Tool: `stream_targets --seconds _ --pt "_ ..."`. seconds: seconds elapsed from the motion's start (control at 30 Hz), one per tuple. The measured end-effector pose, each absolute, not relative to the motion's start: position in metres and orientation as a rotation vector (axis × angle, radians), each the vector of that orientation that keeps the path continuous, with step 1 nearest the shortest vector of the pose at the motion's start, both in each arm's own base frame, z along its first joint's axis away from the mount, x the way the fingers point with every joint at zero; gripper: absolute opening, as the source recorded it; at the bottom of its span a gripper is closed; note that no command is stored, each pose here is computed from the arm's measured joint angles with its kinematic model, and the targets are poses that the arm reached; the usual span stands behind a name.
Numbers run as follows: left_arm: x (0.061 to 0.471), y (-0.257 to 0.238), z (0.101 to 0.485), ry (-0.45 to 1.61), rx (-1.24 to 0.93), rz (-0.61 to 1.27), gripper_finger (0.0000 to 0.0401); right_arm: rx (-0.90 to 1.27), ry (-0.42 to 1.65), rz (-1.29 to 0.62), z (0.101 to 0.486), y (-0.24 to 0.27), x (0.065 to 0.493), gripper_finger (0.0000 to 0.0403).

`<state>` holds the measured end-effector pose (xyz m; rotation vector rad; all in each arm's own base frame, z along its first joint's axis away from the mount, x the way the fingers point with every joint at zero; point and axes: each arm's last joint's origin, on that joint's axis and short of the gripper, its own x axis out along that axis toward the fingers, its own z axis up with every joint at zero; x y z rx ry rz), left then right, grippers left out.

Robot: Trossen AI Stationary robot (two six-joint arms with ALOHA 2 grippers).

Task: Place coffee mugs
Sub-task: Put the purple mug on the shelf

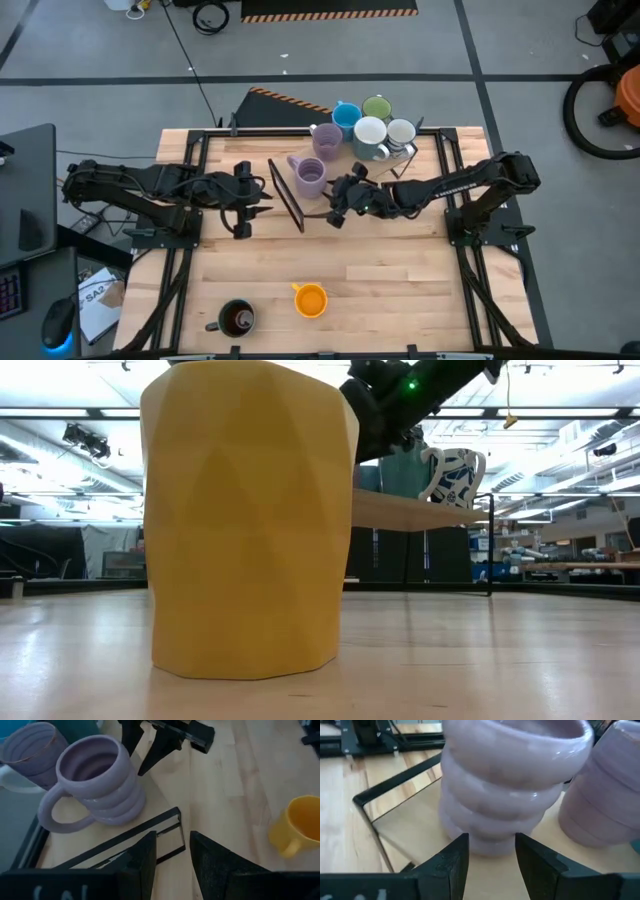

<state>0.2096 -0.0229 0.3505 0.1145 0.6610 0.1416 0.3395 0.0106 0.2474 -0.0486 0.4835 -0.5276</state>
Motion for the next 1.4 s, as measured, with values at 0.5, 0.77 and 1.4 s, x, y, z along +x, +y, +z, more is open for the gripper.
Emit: stream_targets --seconds 0.5,0.77,1.4 --pt "0.224 -0.010 0.336 0.746 0.186 0.338 0.0126 -0.047 0.380 -0.527 0.237 0.002 0.361 0.0166" --pt "0.223 0.004 0.335 0.783 0.239 0.373 0.0126 -0.027 0.303 -0.530 0.244 -0.005 0.364 0.0166" --pt "0.224 0.006 0.336 0.782 0.295 0.357 0.0126 0.017 0.327 -0.501 0.239 -0.011 0.365 0.0166"
